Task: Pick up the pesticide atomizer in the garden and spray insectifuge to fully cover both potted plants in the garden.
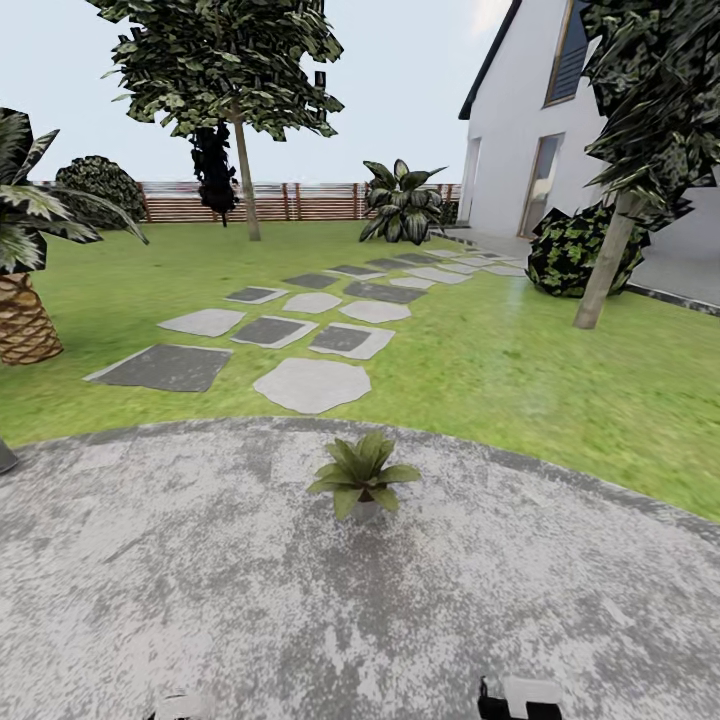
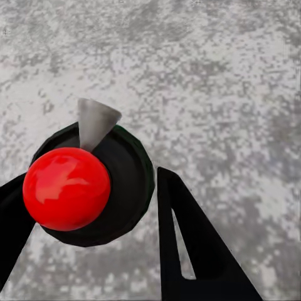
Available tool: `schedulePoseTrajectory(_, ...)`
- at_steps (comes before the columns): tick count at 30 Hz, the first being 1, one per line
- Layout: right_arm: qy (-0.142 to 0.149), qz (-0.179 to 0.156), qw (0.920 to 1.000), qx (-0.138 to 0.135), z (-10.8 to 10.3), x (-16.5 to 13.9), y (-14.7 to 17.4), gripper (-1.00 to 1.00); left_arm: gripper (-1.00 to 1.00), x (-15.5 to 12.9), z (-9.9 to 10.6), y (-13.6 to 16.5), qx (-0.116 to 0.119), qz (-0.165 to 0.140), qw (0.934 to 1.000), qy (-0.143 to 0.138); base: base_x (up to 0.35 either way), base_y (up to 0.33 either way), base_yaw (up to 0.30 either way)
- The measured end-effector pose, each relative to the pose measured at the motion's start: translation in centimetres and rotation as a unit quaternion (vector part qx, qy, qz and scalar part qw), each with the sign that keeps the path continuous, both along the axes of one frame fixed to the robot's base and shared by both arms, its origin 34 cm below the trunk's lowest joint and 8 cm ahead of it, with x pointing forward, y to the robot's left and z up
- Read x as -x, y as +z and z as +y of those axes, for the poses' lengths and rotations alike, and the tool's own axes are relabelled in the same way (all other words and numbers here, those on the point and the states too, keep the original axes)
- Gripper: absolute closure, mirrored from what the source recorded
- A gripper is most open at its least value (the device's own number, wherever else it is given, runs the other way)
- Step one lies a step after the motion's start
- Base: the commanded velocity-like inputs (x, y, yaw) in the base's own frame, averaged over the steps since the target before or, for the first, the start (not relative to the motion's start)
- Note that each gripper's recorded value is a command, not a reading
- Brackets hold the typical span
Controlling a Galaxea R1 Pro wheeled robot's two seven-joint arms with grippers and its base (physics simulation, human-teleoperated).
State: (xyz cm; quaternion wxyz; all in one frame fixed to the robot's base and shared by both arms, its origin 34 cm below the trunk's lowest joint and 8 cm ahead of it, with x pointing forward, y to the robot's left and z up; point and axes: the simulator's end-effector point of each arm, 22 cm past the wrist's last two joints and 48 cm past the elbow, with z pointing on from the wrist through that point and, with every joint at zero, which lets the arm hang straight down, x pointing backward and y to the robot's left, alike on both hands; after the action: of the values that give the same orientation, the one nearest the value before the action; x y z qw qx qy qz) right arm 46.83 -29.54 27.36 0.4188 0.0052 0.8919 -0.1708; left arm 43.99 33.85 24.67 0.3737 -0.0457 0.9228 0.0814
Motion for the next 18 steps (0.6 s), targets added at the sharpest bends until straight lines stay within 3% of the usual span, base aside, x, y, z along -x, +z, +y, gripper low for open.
schedulePoseTrajectory(7, -0.009, -0.008, 0.9997, 0.02, -1.8, -0.5, 0.6, -1.0, 1.0, -3.0, 2.5, 1.7, -0.019, -0.021, 0.9995, -0.012, 0.0, 0.0, 0.0)
schedulePoseTrajectory(12, 0.025, -0.018, 0.9992, 0.027, -1.5, -1.9, 1.3, -1.0, 1.0, -5.5, 4.0, 3.1, -0.027, -0.033, 0.9988, -0.025, 0.0, 0.0, 0.0)
schedulePoseTrajectory(18, 0.053, -0.021, 0.9973, 0.047, -3.1, -3.2, 1.9, -1.0, 1.0, -8.6, 5.2, 5.0, -0.045, -0.044, 0.9963, -0.059, 0.0, 0.0, 0.0)
